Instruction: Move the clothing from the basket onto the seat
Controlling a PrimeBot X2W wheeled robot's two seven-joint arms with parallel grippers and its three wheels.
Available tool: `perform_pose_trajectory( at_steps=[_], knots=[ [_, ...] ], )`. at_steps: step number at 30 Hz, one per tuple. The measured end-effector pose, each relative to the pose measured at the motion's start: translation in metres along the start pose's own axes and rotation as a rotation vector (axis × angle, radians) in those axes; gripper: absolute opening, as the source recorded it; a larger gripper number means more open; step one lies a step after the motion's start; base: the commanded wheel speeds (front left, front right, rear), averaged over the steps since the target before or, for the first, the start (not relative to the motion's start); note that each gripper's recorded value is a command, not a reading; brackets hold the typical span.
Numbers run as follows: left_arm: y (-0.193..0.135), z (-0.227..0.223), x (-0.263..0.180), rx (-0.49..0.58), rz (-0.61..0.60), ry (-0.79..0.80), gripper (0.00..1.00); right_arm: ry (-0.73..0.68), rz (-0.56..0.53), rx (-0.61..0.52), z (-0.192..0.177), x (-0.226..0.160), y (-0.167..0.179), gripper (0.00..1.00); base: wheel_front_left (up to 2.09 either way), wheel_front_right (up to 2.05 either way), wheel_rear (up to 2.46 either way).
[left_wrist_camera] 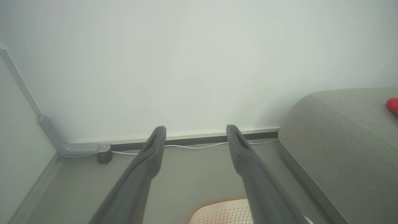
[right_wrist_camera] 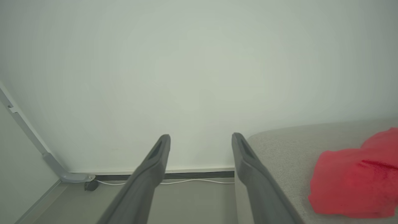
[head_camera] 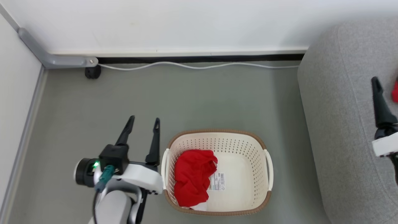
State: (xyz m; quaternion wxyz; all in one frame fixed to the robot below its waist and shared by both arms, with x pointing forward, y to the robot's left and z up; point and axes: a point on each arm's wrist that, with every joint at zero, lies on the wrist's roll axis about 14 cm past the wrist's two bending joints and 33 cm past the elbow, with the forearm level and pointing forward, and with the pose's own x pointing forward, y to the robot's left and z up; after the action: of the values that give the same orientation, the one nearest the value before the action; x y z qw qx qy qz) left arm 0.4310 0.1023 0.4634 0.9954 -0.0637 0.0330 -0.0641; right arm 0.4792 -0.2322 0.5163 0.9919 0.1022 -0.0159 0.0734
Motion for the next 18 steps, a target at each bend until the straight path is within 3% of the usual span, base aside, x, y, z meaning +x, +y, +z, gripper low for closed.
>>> perform_pose_trajectory(
  at_steps=[12, 18],
  knots=[
    [0.062, 0.020, -0.047, 0.032, 0.159, -0.056, 1.00, -0.021, 0.090, -0.052, 0.001, -0.036, 0.050, 1.00, 0.00, 0.00, 0.00],
    [0.058, 0.019, -0.073, 0.030, 0.179, -0.063, 1.00, 0.018, 0.104, -0.081, -0.017, -0.060, 0.064, 1.00, 0.00, 0.00, 0.00]
  ],
)
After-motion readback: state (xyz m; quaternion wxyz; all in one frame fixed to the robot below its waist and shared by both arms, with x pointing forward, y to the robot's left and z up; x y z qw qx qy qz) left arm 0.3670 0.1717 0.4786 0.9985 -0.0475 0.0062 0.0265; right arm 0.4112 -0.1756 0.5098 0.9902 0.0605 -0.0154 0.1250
